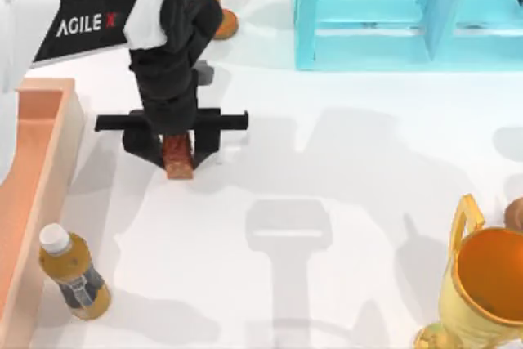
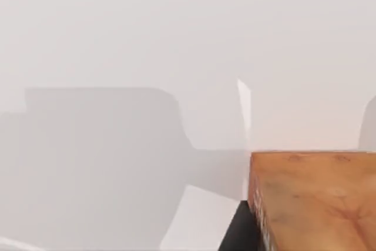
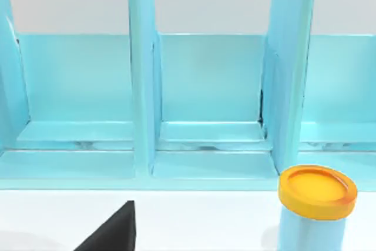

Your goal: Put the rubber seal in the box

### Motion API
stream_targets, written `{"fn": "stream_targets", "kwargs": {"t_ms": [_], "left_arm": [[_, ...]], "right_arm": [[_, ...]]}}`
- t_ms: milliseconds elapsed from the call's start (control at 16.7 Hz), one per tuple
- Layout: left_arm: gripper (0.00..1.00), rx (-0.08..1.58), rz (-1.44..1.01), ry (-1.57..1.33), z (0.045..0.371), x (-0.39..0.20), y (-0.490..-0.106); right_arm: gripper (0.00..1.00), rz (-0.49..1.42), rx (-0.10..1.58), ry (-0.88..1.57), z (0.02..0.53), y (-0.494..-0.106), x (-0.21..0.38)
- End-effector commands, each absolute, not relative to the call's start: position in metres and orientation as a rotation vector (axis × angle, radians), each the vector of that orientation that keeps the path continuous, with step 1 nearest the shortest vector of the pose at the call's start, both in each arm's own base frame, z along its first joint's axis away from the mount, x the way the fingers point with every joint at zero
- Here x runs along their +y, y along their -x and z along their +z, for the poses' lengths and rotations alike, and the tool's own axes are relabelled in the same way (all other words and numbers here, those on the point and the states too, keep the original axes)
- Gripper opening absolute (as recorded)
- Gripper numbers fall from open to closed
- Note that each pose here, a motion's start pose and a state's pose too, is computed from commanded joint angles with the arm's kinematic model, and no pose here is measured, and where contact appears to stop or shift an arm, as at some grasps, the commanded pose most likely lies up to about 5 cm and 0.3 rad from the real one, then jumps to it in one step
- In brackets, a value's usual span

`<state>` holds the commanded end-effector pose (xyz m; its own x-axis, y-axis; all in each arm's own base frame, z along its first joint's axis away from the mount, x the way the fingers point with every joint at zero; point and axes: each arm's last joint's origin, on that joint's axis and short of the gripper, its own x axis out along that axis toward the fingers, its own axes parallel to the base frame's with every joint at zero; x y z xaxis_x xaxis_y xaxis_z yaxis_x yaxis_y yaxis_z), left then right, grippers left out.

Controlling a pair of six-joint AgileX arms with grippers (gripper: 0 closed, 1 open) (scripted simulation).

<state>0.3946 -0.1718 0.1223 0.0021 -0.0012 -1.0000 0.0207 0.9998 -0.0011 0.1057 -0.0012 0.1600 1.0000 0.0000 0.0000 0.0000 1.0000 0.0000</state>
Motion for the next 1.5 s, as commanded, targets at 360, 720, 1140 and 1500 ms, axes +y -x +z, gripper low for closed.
{"fn": "stream_targets", "kwargs": {"t_ms": [360,720,1140,1500], "left_arm": [[0.0,1.572,-0.016,-0.021,0.175,-0.174,-0.398],[0.0,1.569,-0.016,-0.015,0.221,-0.171,-0.394],[0.0,1.577,-0.016,-0.019,0.225,-0.14,-0.398],[0.0,1.587,-0.019,-0.023,0.246,-0.001,-0.379]], "right_arm": [[1.0,0.0,0.0,0.0,0.16,-0.106,-0.001],[1.0,0.0,0.0,0.0,0.16,-0.106,-0.001],[1.0,0.0,0.0,0.0,0.16,-0.106,-0.001],[1.0,0.0,0.0,0.0,0.16,-0.106,-0.001]]}}
